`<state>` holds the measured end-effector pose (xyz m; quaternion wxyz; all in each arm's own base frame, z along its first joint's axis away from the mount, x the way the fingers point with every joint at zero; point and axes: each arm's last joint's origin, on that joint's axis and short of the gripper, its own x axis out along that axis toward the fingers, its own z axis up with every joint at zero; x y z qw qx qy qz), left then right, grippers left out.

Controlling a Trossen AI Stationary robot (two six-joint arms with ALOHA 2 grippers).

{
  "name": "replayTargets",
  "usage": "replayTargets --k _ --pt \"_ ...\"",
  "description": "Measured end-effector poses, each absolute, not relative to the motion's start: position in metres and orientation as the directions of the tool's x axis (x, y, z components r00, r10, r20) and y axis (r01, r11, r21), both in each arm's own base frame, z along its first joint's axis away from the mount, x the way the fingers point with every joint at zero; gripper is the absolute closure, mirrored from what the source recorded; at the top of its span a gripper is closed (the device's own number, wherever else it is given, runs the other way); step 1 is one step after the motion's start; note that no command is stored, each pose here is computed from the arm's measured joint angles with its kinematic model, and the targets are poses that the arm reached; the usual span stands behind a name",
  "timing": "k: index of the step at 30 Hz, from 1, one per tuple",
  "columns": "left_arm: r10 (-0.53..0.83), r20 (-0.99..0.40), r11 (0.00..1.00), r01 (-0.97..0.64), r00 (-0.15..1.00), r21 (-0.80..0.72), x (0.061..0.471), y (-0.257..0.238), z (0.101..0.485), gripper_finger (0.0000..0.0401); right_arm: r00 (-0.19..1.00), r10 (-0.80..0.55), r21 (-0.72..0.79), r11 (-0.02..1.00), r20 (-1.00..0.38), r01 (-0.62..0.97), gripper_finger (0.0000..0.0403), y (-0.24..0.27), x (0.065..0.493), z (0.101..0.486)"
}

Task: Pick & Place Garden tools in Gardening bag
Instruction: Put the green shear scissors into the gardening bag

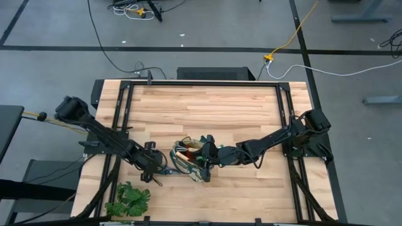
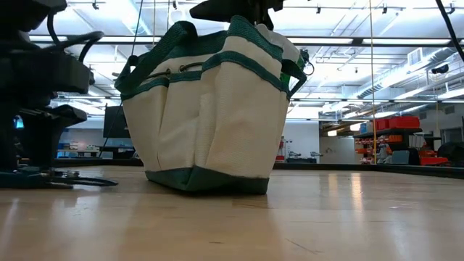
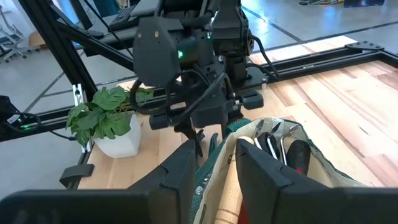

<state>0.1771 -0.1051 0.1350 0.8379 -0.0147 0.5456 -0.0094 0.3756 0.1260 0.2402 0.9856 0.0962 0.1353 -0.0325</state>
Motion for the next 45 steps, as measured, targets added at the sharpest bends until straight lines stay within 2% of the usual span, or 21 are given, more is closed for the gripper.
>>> replayTargets --k 6,10,14,20,34,41,45 --pt "-0.011 -0.922 1.0 0.0 0.387 -0.012 0.181 -0.107 0.127 0.0191 0.961 -0.037 0.181 0.979 -0.274 0.09 0.0286 0.126 0.376 0.24" --pt "0.0 -0.918 1.0 -0.012 0.397 -0.005 0.182 -0.107 0.127 0.0212 0.961 -0.038 0.18 0.979 -0.274 0.09 0.0286 0.126 0.376 0.24" --pt "0.002 -0.917 1.0 -0.014 0.4 -0.005 0.182 -0.107 0.126 0.0256 0.961 -0.038 0.18 0.979 -0.274 0.09 0.0286 0.126 0.376 0.24" --pt "-0.006 -0.917 1.0 -0.017 0.399 -0.014 0.182 -0.107 0.127 0.0348 0.961 -0.038 0.18 0.98 -0.275 0.09 0.0286 0.126 0.376 0.24" --pt "-0.017 -0.921 0.997 -0.059 0.389 -0.044 0.178 -0.105 0.131 0.0348 0.961 -0.039 0.144 0.986 -0.275 0.081 0.0286 0.126 0.375 0.242" --pt "-0.002 -0.93 0.992 -0.113 0.368 -0.047 0.163 -0.097 0.145 0.0348 0.964 -0.043 0.124 0.989 -0.264 0.078 0.0286 0.124 0.373 0.247" --pt "-0.017 -0.915 0.99 -0.123 0.404 -0.073 0.158 -0.093 0.156 0.0348 0.961 -0.05 0.111 0.99 -0.271 0.083 0.0286 0.121 0.373 0.247"
